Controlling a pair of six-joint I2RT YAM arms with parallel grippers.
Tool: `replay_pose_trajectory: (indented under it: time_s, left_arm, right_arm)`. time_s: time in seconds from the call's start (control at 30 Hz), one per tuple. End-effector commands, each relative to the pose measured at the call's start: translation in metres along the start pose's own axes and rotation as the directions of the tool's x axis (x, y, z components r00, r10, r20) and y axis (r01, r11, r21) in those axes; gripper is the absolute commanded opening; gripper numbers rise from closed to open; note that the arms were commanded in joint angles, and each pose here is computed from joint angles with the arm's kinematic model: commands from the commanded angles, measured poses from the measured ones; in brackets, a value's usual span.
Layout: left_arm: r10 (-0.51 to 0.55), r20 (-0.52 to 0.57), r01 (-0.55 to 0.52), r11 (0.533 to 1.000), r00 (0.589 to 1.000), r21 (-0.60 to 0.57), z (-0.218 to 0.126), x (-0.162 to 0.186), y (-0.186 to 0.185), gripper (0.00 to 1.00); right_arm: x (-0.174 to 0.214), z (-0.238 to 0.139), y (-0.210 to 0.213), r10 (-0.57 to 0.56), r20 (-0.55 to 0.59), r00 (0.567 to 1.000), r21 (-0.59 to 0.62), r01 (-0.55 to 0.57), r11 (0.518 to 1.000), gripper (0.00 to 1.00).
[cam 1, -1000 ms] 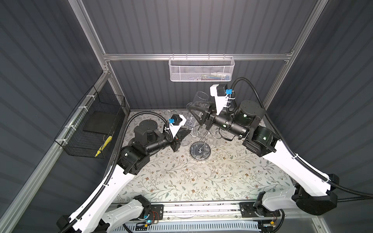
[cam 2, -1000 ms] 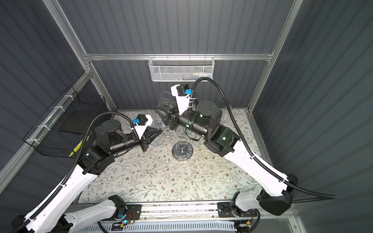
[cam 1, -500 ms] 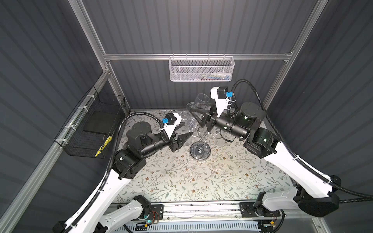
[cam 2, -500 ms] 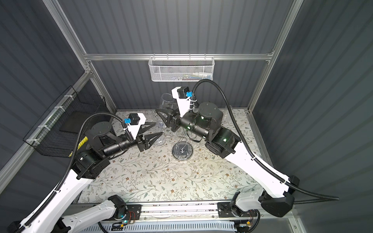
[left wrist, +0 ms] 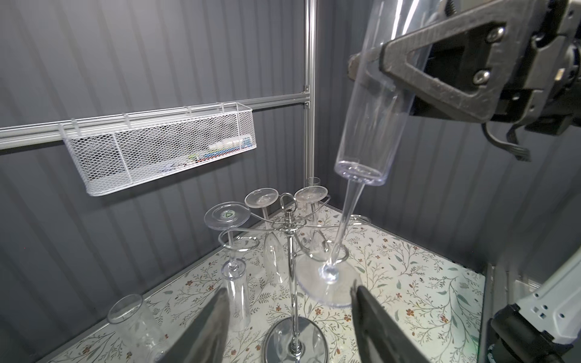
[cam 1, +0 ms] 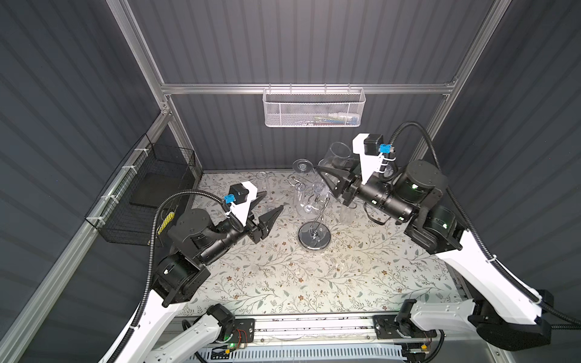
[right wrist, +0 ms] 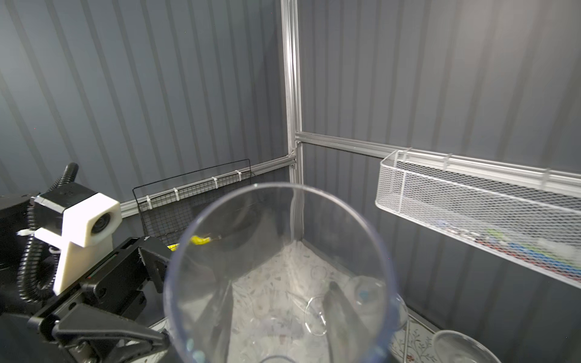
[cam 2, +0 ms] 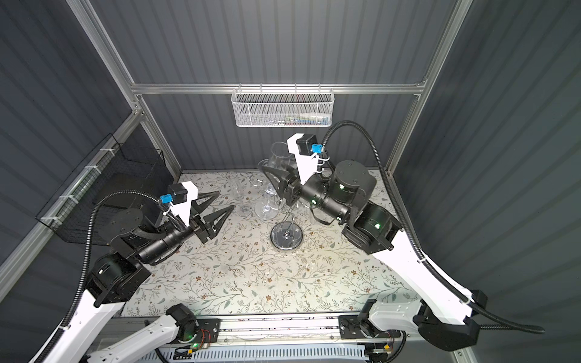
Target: Take the wine glass off the wine glass rack
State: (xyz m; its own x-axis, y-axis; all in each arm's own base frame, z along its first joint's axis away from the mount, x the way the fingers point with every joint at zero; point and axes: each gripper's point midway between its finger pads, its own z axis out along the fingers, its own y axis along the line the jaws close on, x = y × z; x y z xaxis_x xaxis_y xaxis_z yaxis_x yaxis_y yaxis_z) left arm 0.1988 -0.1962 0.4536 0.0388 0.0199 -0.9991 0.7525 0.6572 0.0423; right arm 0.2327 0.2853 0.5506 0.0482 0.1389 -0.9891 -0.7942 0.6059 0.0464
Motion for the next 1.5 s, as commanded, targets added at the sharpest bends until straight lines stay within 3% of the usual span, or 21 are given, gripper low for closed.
replay_pose_trajectory:
  time_s: [0.0,0.37,0.87,1.47]
  left_arm:
    - [-0.02,-0.001,0.02,0.999,1.0,-0.038,0.0,0.003,0.006,0.63]
    - [-0.035,-0.021,0.034,0.999,0.999,-0.021,0.009,0.008,0.004,0.63]
    - [-0.032,-0.043,0.031,0.999,0.999,-0.029,0.01,0.014,0.006,0.64]
    - [-0.037,-0.06,0.036,0.999,0.997,-0.025,0.016,0.02,0.006,0.63]
  right_arm:
    - [-0.052,-0.029,-0.009,-0.055,0.141,0.988,0.049,0.049,0.998,0.4]
    - [-0.027,-0.013,0.005,0.036,0.093,0.995,-0.051,-0.031,0.998,0.4]
    - [-0.013,-0.004,0.002,0.041,0.061,0.997,-0.043,-0.038,0.998,0.39]
    - [-0.037,-0.015,0.018,0.084,0.13,0.988,-0.135,-0.067,0.989,0.39]
